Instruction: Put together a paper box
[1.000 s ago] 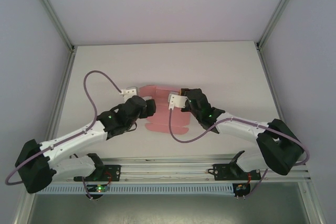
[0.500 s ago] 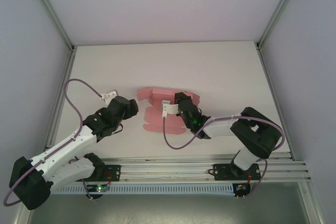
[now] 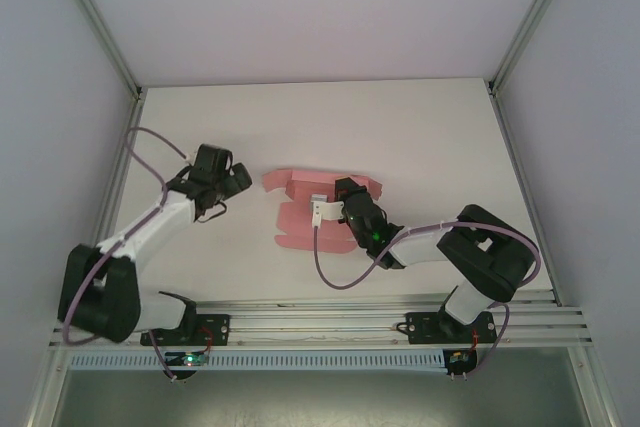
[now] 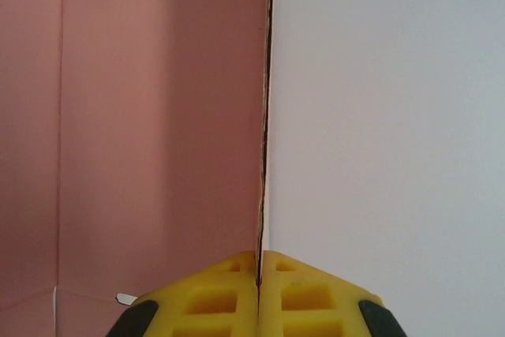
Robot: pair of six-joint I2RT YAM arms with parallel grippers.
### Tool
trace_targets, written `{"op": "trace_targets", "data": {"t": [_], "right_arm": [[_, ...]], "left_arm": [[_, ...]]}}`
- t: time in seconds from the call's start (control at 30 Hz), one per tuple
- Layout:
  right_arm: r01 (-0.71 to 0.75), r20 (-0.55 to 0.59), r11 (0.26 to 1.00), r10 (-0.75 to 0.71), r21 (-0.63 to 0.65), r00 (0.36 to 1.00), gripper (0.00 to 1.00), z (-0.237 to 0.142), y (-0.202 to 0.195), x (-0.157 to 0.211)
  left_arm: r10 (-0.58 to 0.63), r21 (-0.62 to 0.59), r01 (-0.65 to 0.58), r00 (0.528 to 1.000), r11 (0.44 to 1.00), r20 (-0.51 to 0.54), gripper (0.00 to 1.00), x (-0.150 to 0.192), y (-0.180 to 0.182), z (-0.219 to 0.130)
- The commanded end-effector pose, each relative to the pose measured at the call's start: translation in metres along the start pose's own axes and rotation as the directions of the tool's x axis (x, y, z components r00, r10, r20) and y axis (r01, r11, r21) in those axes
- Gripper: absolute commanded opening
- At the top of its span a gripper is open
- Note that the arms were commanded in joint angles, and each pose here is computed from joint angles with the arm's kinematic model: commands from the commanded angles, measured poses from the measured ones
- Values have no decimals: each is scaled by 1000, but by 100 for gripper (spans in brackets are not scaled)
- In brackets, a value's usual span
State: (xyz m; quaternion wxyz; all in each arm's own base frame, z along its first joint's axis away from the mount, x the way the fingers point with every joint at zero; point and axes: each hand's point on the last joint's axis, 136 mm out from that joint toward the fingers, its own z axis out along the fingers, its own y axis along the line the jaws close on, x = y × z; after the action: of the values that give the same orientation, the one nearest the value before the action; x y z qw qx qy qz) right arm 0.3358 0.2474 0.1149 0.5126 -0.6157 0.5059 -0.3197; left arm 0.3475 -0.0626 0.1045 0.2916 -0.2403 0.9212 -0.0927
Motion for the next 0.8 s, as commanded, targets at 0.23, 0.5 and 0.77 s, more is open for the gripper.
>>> {"op": "trace_targets", "data": {"t": [0.23,0.5,0.77], "right_arm": [[-41,-12,996,40,-80,999,0,3,12,7],[-65,-6,994,65,-89,998,0,3,10,5],[-61,-14,992,60,-112,998,0,6,13,5]], "left_arm": [[202,244,-184,978,952,-53,100,-28,-68,35],[308,380,-253,947,889,-90,100,-3,-89,24],[431,612,-335,903,717,-10,91,24,-123,0]]}}
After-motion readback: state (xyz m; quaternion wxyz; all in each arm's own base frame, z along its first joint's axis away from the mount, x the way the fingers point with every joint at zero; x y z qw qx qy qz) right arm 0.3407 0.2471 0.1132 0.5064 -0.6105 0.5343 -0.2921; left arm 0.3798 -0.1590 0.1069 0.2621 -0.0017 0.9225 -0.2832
